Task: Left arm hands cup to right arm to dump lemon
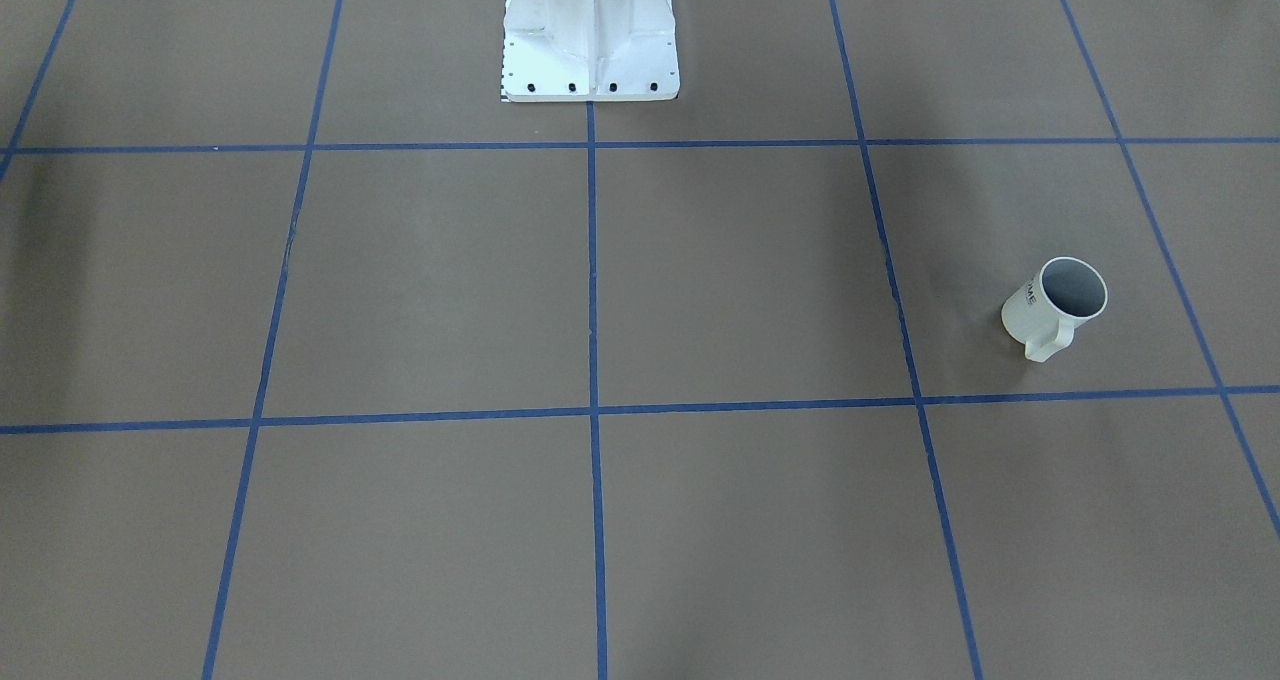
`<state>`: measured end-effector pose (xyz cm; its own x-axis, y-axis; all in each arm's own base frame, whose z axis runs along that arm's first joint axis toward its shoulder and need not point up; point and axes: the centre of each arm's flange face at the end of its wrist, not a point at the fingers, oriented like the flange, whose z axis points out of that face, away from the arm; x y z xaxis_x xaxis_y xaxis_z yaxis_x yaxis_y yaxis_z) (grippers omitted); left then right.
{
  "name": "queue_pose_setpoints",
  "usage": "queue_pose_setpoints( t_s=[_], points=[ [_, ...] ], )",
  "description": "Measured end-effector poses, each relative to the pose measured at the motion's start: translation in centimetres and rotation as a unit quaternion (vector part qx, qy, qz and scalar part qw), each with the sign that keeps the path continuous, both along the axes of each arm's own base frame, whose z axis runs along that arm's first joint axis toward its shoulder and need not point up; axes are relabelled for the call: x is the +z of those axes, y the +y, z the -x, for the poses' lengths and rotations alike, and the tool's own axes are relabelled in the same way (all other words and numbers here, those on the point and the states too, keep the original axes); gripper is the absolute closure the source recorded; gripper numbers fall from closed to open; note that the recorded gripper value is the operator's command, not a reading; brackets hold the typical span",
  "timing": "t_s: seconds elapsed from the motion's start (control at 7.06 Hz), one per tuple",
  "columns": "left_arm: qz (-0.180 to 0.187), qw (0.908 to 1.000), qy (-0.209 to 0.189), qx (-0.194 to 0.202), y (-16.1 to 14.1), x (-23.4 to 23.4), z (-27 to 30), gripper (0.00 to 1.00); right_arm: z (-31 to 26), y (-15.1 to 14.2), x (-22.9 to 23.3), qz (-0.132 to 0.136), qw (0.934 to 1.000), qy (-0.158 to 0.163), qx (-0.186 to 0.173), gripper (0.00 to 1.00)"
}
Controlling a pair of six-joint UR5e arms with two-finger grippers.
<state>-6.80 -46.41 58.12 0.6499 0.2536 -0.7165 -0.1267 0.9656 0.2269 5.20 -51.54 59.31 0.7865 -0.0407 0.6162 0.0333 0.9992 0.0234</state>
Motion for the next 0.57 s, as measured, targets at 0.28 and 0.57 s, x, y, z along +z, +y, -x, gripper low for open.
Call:
queue_pose_setpoints(
  t_s=[0.28,0.57],
  points=[
    [0.005,1.0000,-0.001,0.000,0.02,0.46,0.01,0.00,0.15,-0.13,-0.12,-0.002,1.0000,0.000,-0.002,0.00],
    [0.007,1.0000,0.000,-0.001,0.02,0.67,0.01,0.00,0.28,-0.29,-0.28,-0.003,1.0000,0.000,-0.003,0.00]
  ],
)
